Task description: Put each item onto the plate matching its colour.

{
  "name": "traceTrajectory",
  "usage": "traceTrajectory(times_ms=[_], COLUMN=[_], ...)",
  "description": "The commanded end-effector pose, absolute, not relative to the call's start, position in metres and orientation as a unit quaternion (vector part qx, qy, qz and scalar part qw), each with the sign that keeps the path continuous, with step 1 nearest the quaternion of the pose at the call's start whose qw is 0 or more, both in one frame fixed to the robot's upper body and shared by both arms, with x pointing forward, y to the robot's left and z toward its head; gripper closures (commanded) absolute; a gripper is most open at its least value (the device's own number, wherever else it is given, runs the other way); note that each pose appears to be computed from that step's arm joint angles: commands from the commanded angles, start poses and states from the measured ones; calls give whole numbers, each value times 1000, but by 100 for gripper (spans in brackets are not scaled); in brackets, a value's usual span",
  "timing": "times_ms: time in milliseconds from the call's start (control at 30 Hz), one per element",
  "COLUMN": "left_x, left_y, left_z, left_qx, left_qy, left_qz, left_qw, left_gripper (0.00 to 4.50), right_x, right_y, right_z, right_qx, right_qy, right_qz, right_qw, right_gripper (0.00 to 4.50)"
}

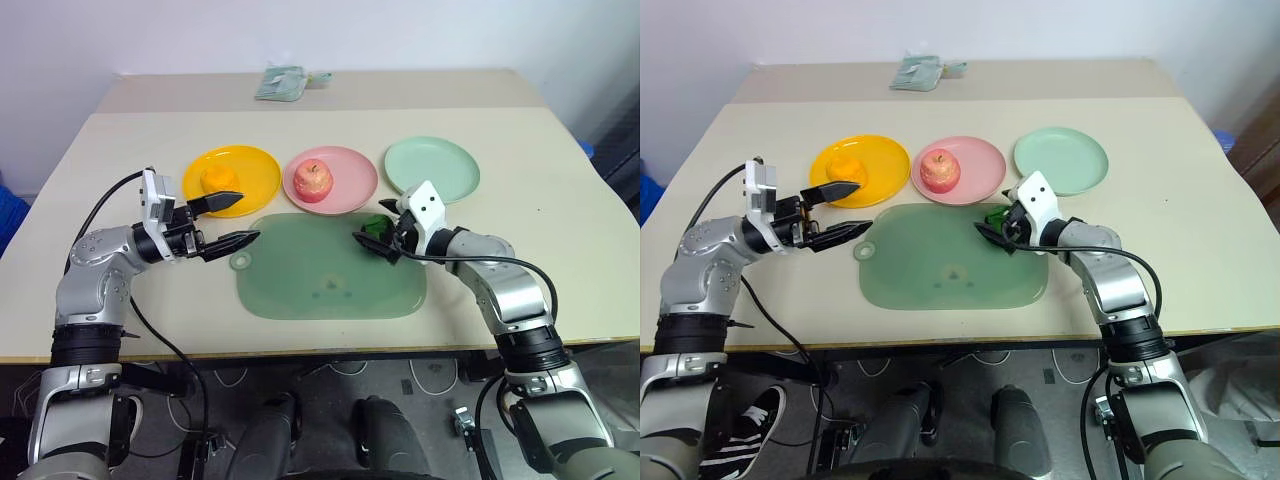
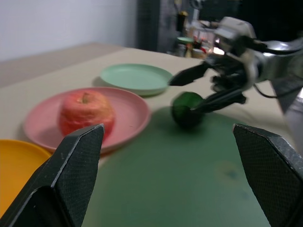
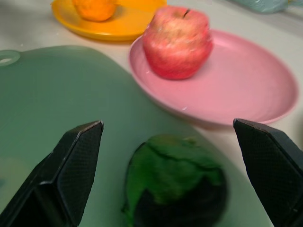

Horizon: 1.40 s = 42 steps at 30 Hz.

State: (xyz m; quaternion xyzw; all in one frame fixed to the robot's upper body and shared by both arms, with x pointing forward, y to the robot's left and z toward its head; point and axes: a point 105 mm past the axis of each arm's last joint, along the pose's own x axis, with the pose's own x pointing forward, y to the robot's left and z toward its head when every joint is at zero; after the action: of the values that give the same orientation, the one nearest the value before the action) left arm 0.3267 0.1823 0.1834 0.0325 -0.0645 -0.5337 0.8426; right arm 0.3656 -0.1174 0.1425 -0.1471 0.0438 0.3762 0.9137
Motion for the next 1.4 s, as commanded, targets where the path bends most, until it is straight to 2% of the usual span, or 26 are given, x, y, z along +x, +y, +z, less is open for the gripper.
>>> traceTrajectory(times_ms=[33,200,233,267,333,867,1067,1233,1400], left_x=[320,316,316,316,316,316,316,324,330], left_y=[175,173,173,174,174,175,175,176,172], left_z=[188,190,190,190,190,188,187,199,204], left_qx=[53,68,71,70,67,60,59,54,36], left_qy=[-74,-71,-71,-71,-69,-70,-72,-108,-131], left_qz=[-543,-552,-552,-552,-554,-551,-548,-517,-488], left_qw=[835,828,828,828,827,829,831,847,862], left_gripper=[8,8,0,0,0,0,0,0,0], right_x=[367,365,365,365,366,371,375,408,448], right_y=[-119,-118,-119,-119,-120,-129,-128,-157,-198], right_z=[146,135,133,133,134,131,144,188,208], right_qx=[-140,-143,-147,-150,-152,-166,-149,-107,-103], right_qy=[47,67,70,70,66,65,41,-35,-68], right_qz=[372,377,374,371,367,351,345,233,88], right_qw=[916,913,913,914,915,919,926,966,988], right_gripper=[0,0,53,80,172,172,172,172,172])
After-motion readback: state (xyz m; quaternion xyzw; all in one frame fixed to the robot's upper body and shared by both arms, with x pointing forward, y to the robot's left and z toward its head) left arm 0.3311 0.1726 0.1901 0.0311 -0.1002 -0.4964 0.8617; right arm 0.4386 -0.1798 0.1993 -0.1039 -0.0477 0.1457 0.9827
